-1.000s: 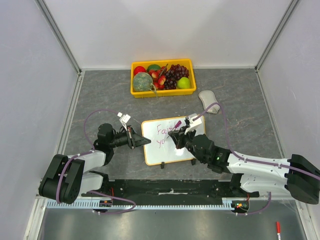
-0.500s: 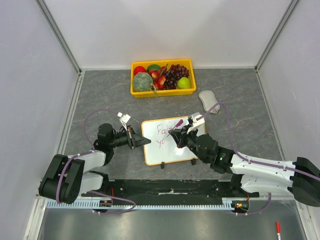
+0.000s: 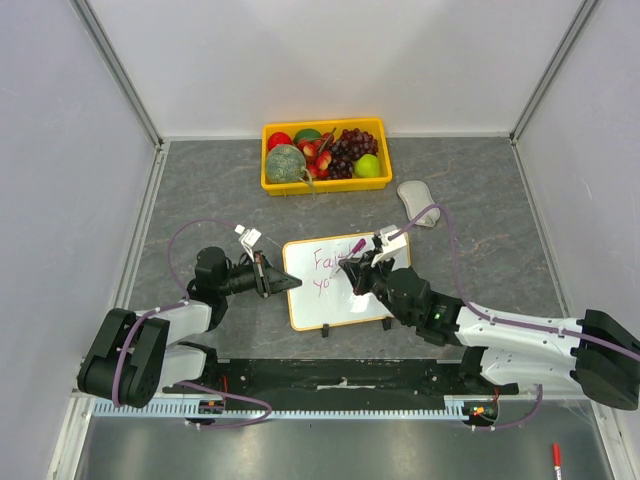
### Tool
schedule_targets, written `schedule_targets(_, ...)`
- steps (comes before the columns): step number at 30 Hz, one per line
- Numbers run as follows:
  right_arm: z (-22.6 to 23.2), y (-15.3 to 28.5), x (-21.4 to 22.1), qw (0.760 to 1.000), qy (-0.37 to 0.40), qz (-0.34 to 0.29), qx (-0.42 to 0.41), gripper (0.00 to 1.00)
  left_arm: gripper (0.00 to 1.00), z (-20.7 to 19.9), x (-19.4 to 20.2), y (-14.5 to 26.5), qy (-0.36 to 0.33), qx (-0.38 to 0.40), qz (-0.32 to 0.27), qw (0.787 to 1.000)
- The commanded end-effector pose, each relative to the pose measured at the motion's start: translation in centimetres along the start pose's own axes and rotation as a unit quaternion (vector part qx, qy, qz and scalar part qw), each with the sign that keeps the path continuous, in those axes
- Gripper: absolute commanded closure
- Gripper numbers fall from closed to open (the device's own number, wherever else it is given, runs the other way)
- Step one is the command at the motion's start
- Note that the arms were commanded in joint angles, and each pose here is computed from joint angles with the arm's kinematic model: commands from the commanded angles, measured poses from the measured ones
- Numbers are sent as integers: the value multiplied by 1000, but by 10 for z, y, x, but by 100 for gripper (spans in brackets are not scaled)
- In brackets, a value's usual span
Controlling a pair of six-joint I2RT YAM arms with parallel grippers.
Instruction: Write a sentence on the whiteboard
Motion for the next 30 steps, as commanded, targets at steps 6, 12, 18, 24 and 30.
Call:
schedule_targets(6,-7,-1,2,1000,-2,-10,14,100,98,10,-2,-2,-39,-37,-10,998)
schedule_targets(12,-12,3,8,1000,-1,2,16,100,98,10,-2,-2,-39,-37,-10,998)
schedule_targets(18,-15,7,12,1000,0,15,15,100,98,10,-2,-2,-39,-37,-10,998)
schedule_targets(24,-18,9,13,1000,3,19,19,100,98,10,-2,-2,-39,-38,-11,998)
schedule_targets(30,-20,9,15,999,6,23,21,100,98,10,-1,-2,-38,-38,-10,998)
Point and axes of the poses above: each gripper's point midway between its finger pads, its own y axis back along the fingers, its own z axis along the line the jaws close on, x = y × z, the point moved 10 cm from there along y, back along the fingers, and after that the axes turned 15 degrees about -y, right-handed, at the moved point
